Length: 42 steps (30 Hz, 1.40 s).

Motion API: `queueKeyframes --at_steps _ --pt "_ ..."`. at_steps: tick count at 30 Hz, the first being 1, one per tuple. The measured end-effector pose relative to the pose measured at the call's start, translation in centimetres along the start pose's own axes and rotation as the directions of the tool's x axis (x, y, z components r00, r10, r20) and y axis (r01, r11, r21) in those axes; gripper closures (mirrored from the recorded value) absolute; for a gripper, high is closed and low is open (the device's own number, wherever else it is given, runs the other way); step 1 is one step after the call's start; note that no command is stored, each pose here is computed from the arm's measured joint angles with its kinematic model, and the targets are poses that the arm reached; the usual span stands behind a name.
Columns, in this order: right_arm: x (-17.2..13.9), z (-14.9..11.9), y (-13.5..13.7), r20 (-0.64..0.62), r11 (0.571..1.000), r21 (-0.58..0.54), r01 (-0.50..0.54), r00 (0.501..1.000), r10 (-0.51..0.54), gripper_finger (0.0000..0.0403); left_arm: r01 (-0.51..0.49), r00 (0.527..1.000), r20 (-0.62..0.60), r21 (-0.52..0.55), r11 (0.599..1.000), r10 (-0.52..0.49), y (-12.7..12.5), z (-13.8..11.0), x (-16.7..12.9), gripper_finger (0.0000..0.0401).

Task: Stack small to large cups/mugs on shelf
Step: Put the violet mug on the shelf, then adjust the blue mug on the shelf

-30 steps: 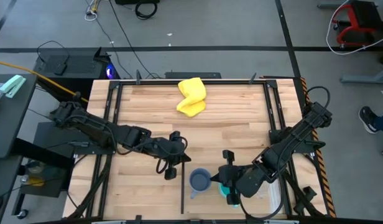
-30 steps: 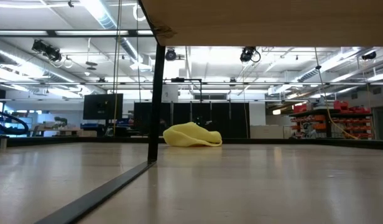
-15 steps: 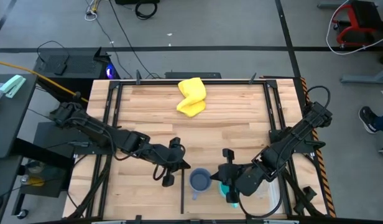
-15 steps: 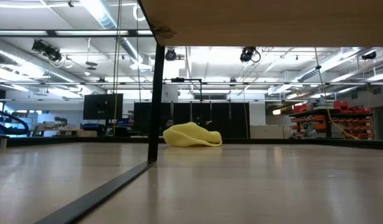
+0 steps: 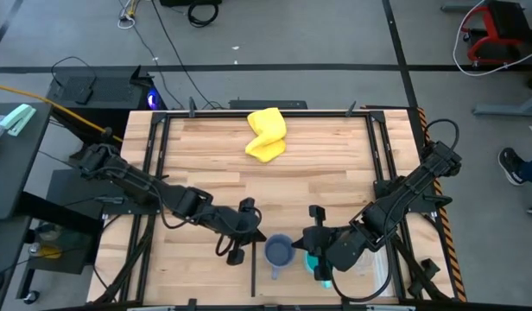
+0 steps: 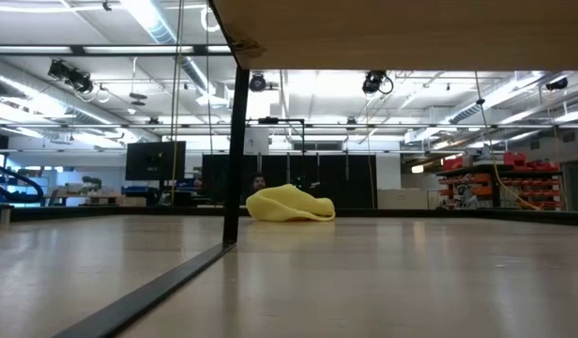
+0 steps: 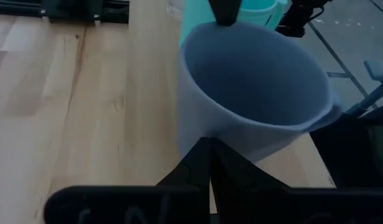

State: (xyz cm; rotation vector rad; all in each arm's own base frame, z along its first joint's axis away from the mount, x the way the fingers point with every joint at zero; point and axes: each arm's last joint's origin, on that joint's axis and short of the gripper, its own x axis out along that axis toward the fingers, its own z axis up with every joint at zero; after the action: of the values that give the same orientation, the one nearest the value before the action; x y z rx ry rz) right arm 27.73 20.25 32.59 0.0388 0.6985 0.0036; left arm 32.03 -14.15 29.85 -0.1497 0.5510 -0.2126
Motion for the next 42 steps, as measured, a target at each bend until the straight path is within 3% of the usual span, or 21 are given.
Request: queueKeyframes --at_steps 19,25,33,42 --pt "0.0 0.0 0.0 0.0 1.0 -0.006 0.0 1.0 0.0 0.04 0.034 0.999 0.007 0.018 0.999 -0.035 -1.2 -0.2 -0.2 0.0391" --pt "-0.7 0.1 -0.2 0.006 1.0 -0.002 -0.015 1.0 0.015 0.0398 0.029 1.0 -0.002 0.019 0.999 -0.029 -1.1 -0.2 -0.5 0.0369" --pt "-4.1 0.9 -0.6 0.086 0.996 0.019 -0.082 0.993 0.08 0.0388 -0.029 1.0 0.002 0.008 1.0 0.029 -0.1 0.5 -2.6 0.0357" --pt "-10.7 0.6 -1.0 0.169 0.967 0.097 -0.235 0.962 0.216 0.0394 -0.085 0.996 0.005 -0.009 0.996 0.085 1.1 1.0 -3.7 0.036"
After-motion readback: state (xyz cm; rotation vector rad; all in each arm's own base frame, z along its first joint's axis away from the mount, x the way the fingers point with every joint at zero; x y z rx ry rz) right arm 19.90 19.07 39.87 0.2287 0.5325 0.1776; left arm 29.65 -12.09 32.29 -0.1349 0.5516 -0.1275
